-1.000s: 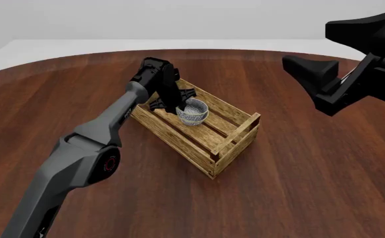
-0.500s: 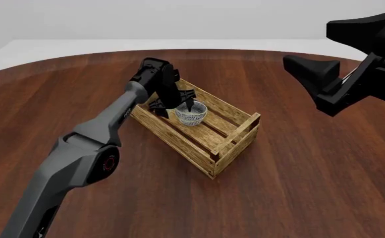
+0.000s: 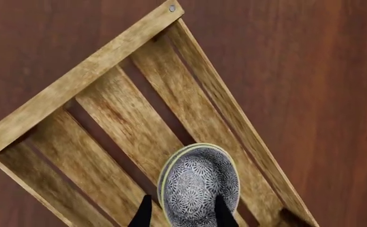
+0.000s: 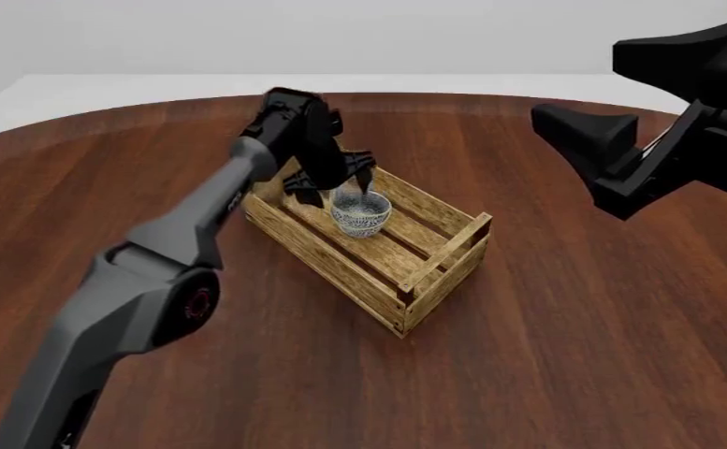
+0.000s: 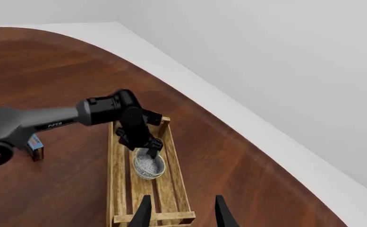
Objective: Stack the right bowl on the left bowl and place them in the tray.
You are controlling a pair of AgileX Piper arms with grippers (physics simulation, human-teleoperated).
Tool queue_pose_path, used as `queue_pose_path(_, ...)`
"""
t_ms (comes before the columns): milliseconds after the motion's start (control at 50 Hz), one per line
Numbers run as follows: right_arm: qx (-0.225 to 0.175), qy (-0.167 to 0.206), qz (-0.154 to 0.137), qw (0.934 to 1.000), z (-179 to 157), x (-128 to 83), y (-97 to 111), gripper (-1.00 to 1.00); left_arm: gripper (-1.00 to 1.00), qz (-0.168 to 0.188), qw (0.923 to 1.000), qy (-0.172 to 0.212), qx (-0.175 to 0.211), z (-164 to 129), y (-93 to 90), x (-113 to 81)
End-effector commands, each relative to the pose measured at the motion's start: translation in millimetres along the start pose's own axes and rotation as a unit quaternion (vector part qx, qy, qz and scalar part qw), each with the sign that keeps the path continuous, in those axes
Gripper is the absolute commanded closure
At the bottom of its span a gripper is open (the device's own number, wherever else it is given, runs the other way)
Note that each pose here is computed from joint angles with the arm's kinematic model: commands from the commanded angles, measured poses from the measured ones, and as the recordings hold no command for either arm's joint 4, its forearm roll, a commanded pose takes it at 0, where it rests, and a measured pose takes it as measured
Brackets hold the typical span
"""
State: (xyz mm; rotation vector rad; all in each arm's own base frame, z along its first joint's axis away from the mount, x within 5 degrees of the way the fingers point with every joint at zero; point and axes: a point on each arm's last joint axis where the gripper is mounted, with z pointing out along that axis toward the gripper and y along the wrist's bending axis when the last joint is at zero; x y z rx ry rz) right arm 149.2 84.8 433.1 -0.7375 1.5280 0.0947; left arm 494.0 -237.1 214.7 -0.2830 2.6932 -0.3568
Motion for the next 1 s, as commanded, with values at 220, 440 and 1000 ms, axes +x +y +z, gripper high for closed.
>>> queue_pose_path(220, -0.006, -0.002, 0.009, 0.9999, 0.5, -0.9, 1.2, -1.00, -1.00, -0.003, 0.9997, -0.018, 0.015, -47.0, -3.0, 7.3)
queue_pose_path(440, -0.006, -0.003, 0.009, 0.9999, -1.0, -1.3, 1.3, -1.00, -1.00, -0.010, 0.9984, -0.041, 0.037, -89.1, 7.2, 27.2)
queue_pose_path(1000, -0.011, 0.007, 0.006, 0.9999, 9.9, 3.5, 3.5, -1.00, -1.00, -0.046, 0.9897, -0.096, 0.096, -165.1, 44.3, 82.2)
